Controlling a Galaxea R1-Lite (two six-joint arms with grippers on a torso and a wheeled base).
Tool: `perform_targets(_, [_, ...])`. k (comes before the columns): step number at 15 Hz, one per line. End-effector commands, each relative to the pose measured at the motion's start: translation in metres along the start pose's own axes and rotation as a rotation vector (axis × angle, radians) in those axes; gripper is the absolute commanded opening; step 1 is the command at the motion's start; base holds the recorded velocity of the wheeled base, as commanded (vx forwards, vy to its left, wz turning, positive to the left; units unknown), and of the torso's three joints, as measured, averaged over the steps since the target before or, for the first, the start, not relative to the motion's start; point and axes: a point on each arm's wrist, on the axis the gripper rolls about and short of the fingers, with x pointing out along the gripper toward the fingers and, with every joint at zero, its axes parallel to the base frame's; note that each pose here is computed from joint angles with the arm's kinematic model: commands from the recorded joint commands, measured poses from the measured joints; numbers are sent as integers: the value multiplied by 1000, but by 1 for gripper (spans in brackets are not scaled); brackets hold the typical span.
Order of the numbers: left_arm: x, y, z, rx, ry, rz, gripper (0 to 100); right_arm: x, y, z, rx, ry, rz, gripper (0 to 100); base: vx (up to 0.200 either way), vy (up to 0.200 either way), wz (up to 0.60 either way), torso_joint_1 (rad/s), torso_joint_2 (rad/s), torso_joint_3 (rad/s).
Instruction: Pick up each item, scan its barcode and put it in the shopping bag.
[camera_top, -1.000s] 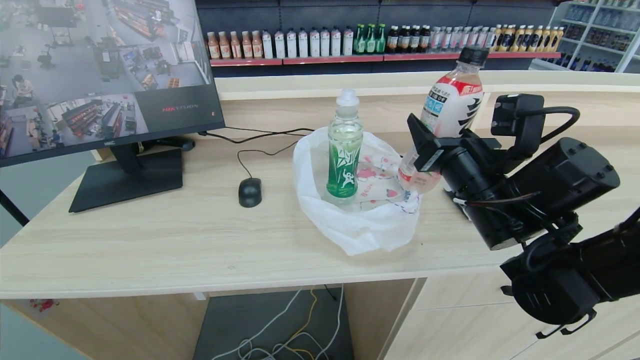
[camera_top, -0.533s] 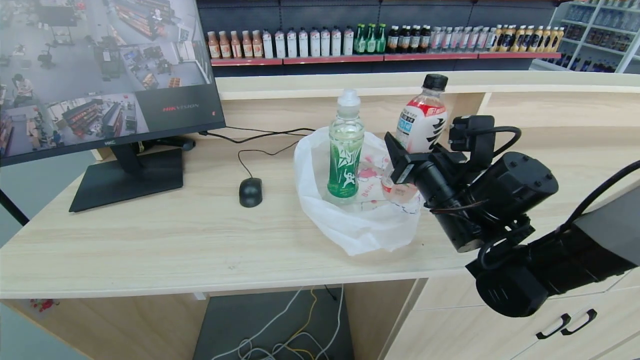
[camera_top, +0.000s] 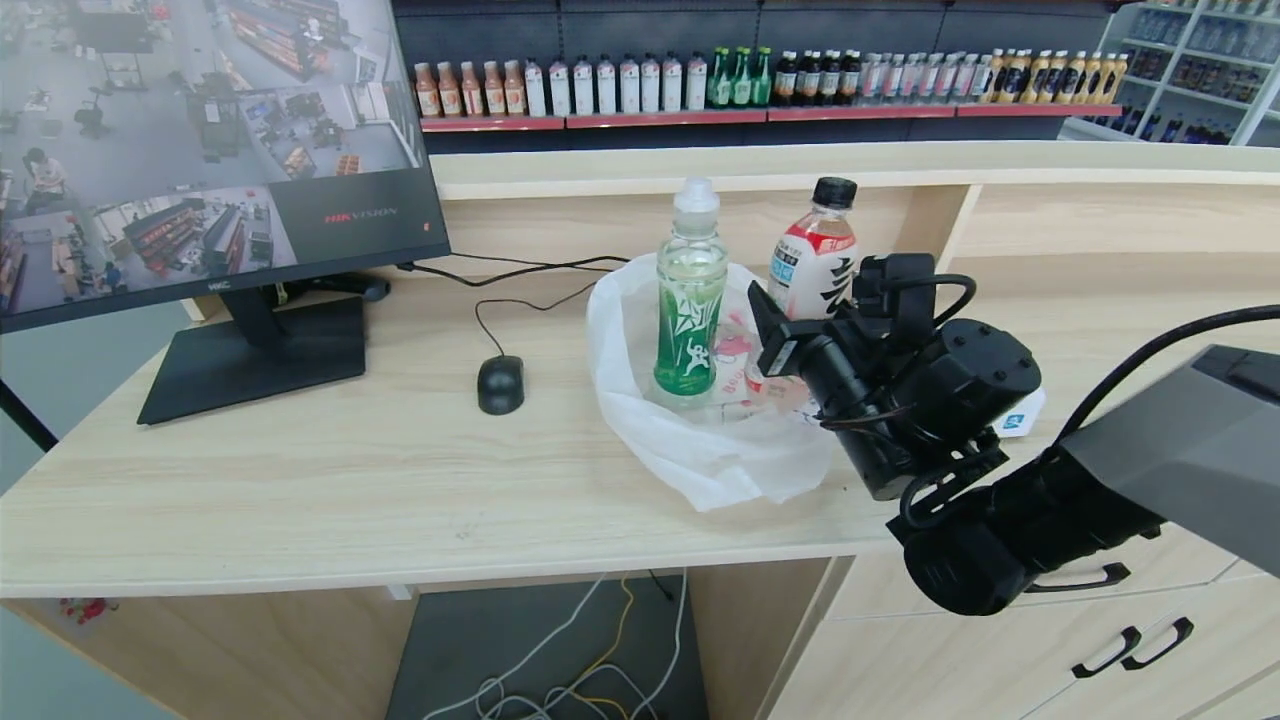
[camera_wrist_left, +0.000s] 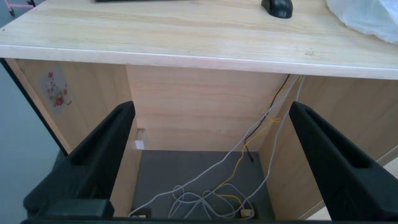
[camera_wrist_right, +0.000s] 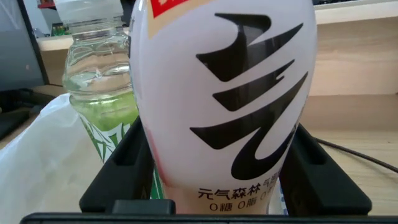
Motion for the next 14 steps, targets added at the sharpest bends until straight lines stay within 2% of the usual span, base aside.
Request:
perform_targets(1, [0,0,0,0,0,1,100,4,2,-8,-2,5,2,0,0,0,0,0,0,0])
perform_targets(4, [0,0,0,0,0,1,100,5,0,-14,-16,13,-2,0,0,0,0,0,0,0])
perform_targets(7, [0,0,0,0,0,1,100,14,-5,-21,-74,-4,67,0,0,0,0,0,0,0])
perform_targets(9, [0,0,0,0,0,1,100,16,-6,-23,-80,-5,62,0,0,0,0,0,0,0])
perform_targets(14, [0,0,0,0,0,1,100,26,-30,-26,-108,-22,11,0,0,0,0,0,0,0])
